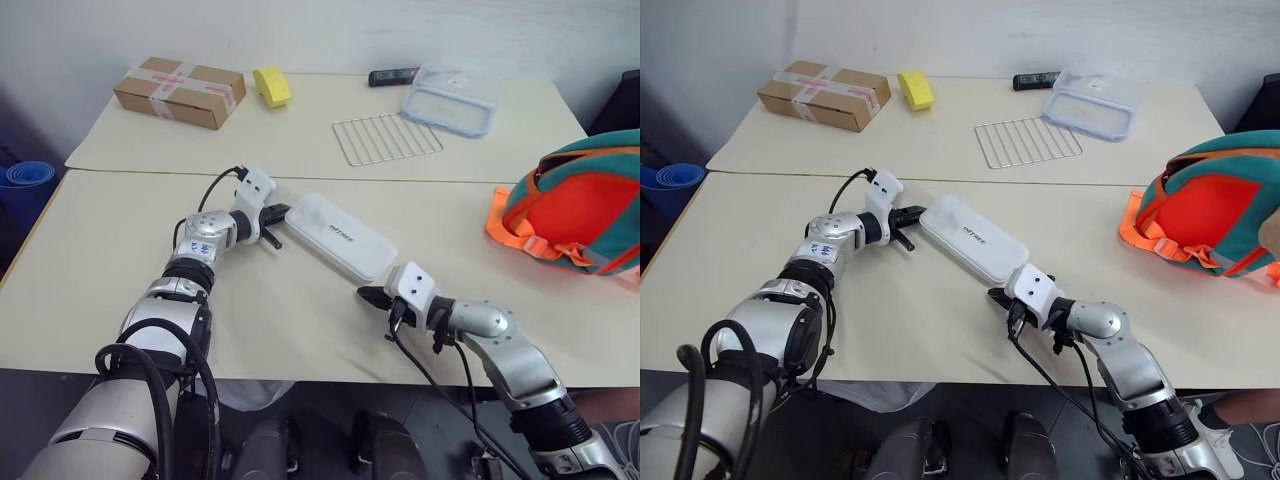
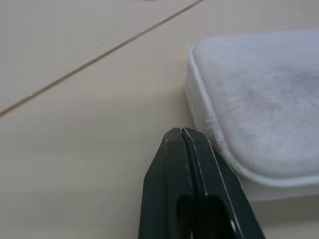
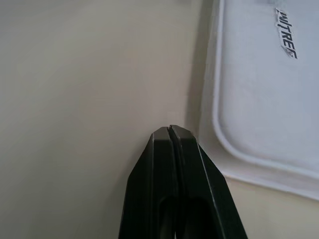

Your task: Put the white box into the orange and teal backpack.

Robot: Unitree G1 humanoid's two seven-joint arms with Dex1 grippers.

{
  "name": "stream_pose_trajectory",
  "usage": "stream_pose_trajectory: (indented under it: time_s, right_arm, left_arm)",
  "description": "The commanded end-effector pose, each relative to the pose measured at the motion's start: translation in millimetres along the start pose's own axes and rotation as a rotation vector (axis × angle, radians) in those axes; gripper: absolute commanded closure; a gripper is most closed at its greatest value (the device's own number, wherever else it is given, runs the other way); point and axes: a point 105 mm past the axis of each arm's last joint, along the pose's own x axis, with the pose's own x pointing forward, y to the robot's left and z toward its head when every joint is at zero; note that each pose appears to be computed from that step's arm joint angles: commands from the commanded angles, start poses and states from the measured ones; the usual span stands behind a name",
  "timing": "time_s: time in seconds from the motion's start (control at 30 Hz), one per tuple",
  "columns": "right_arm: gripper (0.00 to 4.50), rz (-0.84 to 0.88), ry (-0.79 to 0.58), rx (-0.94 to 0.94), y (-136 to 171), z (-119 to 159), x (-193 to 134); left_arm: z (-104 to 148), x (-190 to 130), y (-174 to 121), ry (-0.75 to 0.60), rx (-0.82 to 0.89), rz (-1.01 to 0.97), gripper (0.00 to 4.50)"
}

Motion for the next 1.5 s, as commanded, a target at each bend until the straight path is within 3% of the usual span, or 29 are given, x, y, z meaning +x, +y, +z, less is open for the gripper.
stream_pose_trajectory:
  time_s: [0.03,0.17,0.37,0.53,0.67,1.03,1.23,1.5]
  right_arm:
    - [4.47,-0.053,0.009,-0.041,-13.7,3.7,-16.2]
    - [4.47,-0.038,0.058,-0.038,-18.7,-4.3,-32.8]
    - [4.47,0.067,0.072,0.051,-14.8,-3.6,-77.3]
    - [4.47,-0.129,0.136,0.059,-53.0,-16.3,-105.8]
    - [4.47,-0.262,0.134,0.041,-75.7,-18.7,-99.9]
    - [4.47,-0.250,0.084,0.021,-85.2,-3.4,-58.0]
    - [4.47,-0.191,0.072,0.019,-79.7,1.8,-53.7]
    - [4.47,-0.051,0.074,0.009,-57.4,3.7,-63.4]
  left_arm:
    - [16.9,-2.1,-14.6,-0.074,-0.012,-0.162,4.47]
    - [7.9,-9.2,-27.8,-0.081,-0.008,-0.287,4.47]
    - [1.4,-18.0,-24.5,-0.109,0.025,-0.262,4.47]
    - [6.5,-22.7,-13.5,-0.145,0.019,-0.171,4.47]
    - [23.2,-13.2,-17.4,-0.217,-0.030,-0.145,4.47]
    - [18.6,15.2,-39.6,-0.163,-0.057,-0.155,4.47]
    - [15.7,-2.5,-58.6,-0.229,-0.051,-0.317,4.47]
    - [-2.4,-47.7,-92.3,-0.186,-0.042,-0.484,4.47]
